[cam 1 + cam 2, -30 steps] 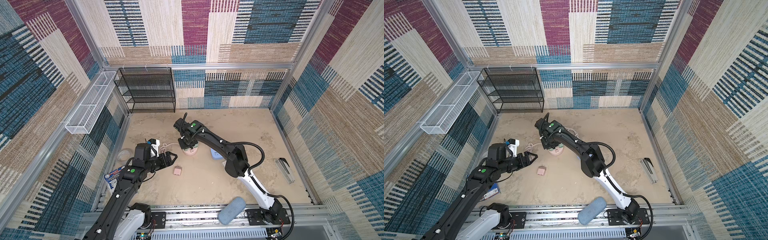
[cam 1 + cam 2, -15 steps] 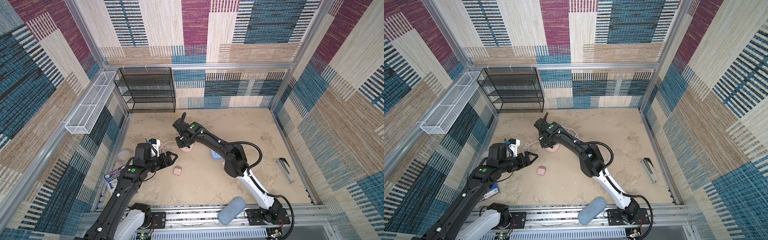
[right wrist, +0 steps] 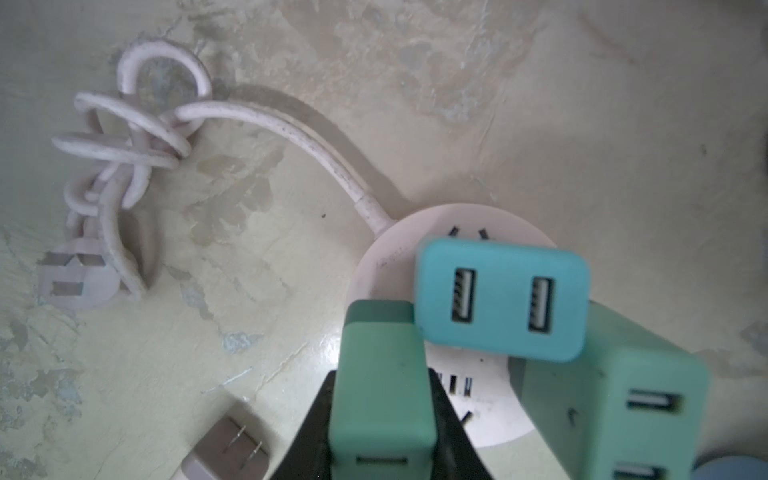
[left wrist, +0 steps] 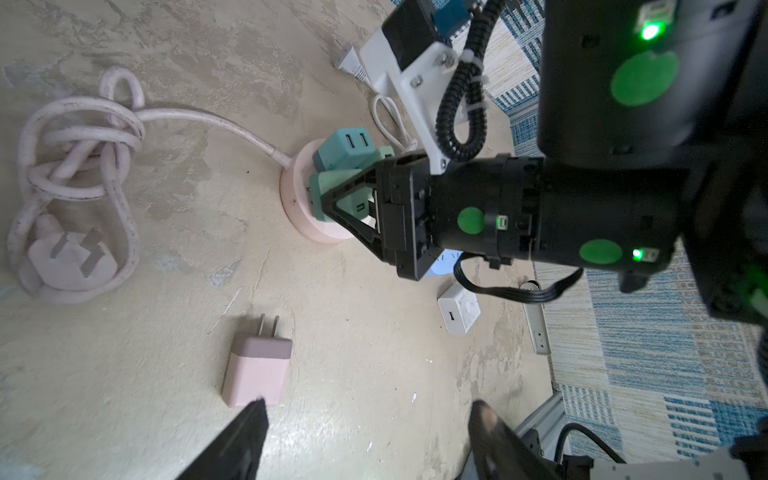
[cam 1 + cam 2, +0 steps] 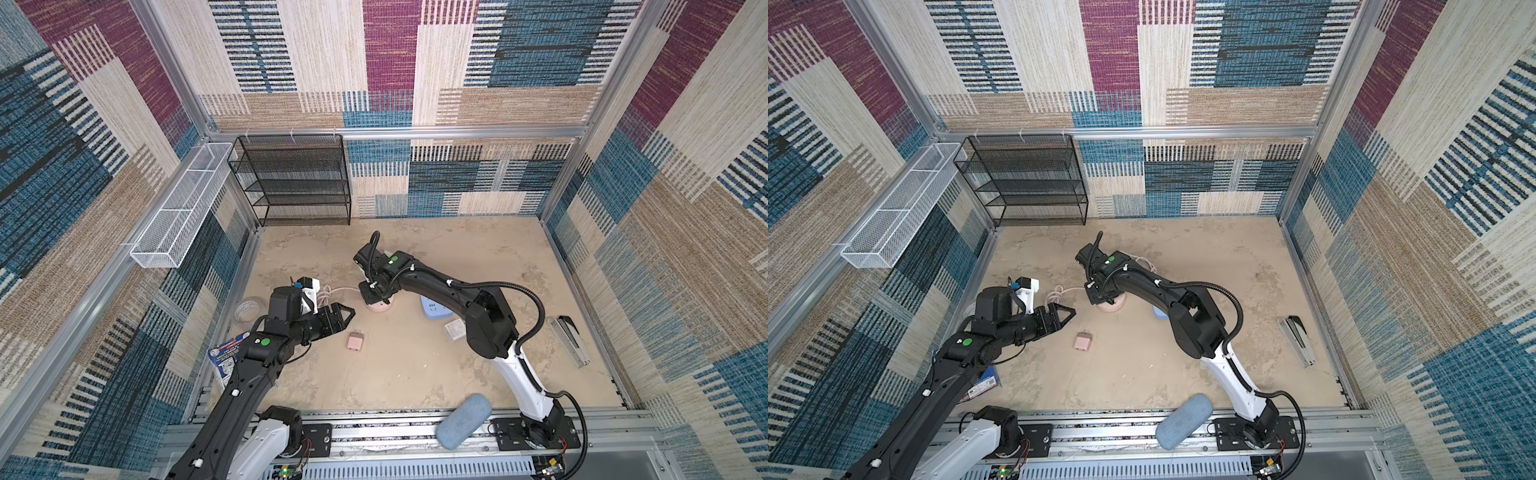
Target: Insert the plug
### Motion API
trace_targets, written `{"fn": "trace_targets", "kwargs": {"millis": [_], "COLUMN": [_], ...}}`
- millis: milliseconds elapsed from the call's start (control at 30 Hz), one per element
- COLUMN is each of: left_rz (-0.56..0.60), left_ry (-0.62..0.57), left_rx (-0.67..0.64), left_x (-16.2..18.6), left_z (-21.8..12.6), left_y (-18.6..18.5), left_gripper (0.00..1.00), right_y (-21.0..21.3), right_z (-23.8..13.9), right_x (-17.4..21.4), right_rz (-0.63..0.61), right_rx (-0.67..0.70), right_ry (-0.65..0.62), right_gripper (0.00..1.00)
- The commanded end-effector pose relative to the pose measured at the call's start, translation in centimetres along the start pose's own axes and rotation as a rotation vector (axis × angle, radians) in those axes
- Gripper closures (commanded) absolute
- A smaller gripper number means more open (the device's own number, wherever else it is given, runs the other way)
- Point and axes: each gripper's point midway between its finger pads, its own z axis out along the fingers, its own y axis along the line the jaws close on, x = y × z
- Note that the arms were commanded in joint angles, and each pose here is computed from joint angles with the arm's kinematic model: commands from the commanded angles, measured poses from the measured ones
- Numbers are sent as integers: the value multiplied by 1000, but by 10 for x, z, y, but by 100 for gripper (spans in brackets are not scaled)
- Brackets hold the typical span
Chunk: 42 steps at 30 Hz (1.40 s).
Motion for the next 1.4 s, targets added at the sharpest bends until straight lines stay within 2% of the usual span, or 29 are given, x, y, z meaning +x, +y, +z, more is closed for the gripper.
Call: {"fn": "trace_targets", "kwargs": {"millis": [0, 267, 467, 667, 1000, 1233, 1367], "left_rz": [-3, 0, 3, 2, -3, 0, 0], "left_ry": [-13, -22, -24, -22, -13, -18, -20], "left_rx": [11, 13, 22, 22, 24, 17, 19], "left_x": [-3, -2, -3, -3, 0, -2, -2], "left_z": [-2, -4, -3, -2, -1, -1, -2], "left_y": [-3, -3, -5, -4, -2, -2, -3], "left_gripper": [19, 19, 19, 20, 20, 20, 20], "right_y": [-30, -39, -41, -36, -25, -20, -19], "right_z": [-3, -35, -46, -30, 29, 14, -3], "right_x": [104, 153, 154, 147, 158, 135, 124], "right_rz": [9, 25, 34, 9, -21, 2, 12], "right_rx": [126, 162, 179, 173, 133, 134, 138], "right_ry": [380, 454, 467, 494, 614, 529, 473], "right_gripper": [100, 100, 100, 100, 100, 100, 78]}}
